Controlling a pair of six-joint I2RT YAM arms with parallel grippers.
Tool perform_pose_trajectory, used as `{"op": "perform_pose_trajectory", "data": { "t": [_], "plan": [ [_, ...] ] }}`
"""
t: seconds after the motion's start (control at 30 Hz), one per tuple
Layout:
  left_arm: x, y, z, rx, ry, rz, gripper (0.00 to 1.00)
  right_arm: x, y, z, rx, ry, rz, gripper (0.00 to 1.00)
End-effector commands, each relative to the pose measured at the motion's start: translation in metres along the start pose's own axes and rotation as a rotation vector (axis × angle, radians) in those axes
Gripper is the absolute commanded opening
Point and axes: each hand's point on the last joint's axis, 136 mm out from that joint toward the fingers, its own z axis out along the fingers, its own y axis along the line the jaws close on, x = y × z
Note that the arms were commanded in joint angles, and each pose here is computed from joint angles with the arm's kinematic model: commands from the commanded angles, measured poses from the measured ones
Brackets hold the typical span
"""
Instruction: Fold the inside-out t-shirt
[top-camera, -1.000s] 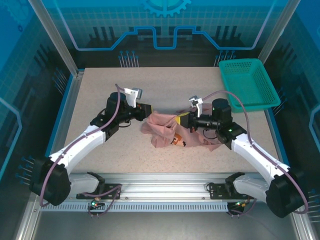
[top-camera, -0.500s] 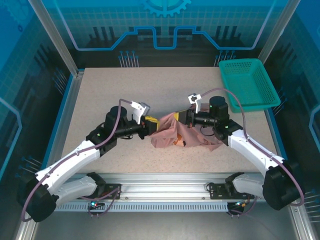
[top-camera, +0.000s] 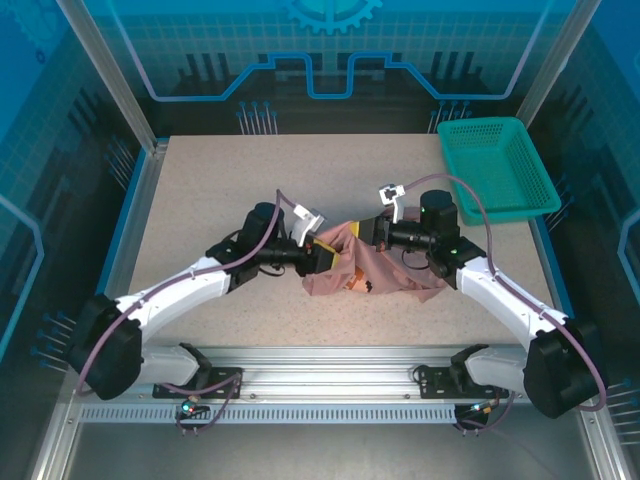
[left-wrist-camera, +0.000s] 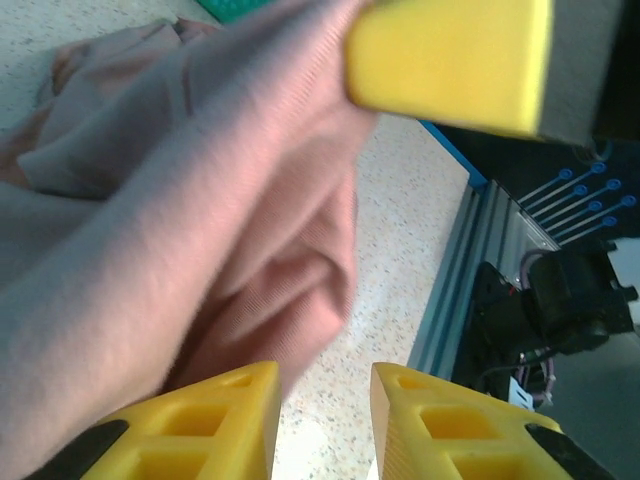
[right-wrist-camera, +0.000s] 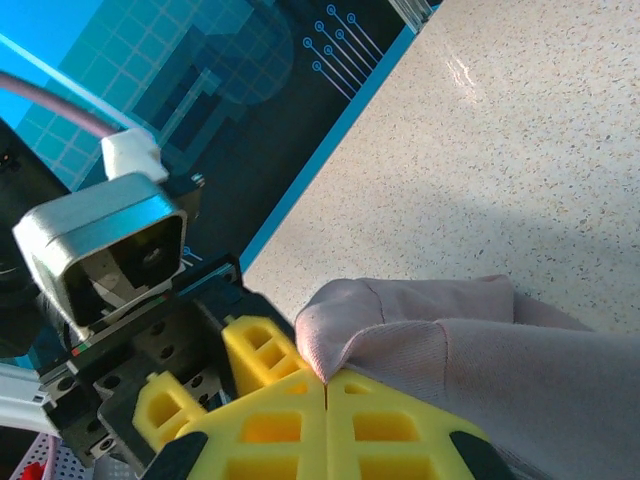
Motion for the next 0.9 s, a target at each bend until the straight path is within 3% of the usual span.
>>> {"op": "perform_pose_trajectory", "data": {
  "t": [0.0,0.33,0.5,0.87],
  "plan": [
    [-0.027,0.014,-0.001,-0.052,-0.057,-0.031,0.31,-0.013,0.005,-0.004,-0.004,-0.033,-0.012,0.00],
    [-0.030,0.039,0.003,-0.138,-0.035,-0.031,0.42,-0.014,0.004,-0.007,-0.006,-0.041,-0.012,0.00],
    [-0.027,0.035,0.013,-0.089,-0.009,-0.027,0.42,-0.016,0.005,-0.006,-0.012,-0.047,-0.008,0.00],
    [-0.031,0.022,0.017,-0.017,-0.008,-0.014,0.18,-0.016,0.002,-0.006,-0.004,-0.051,-0.008,0.00]
  ]
}}
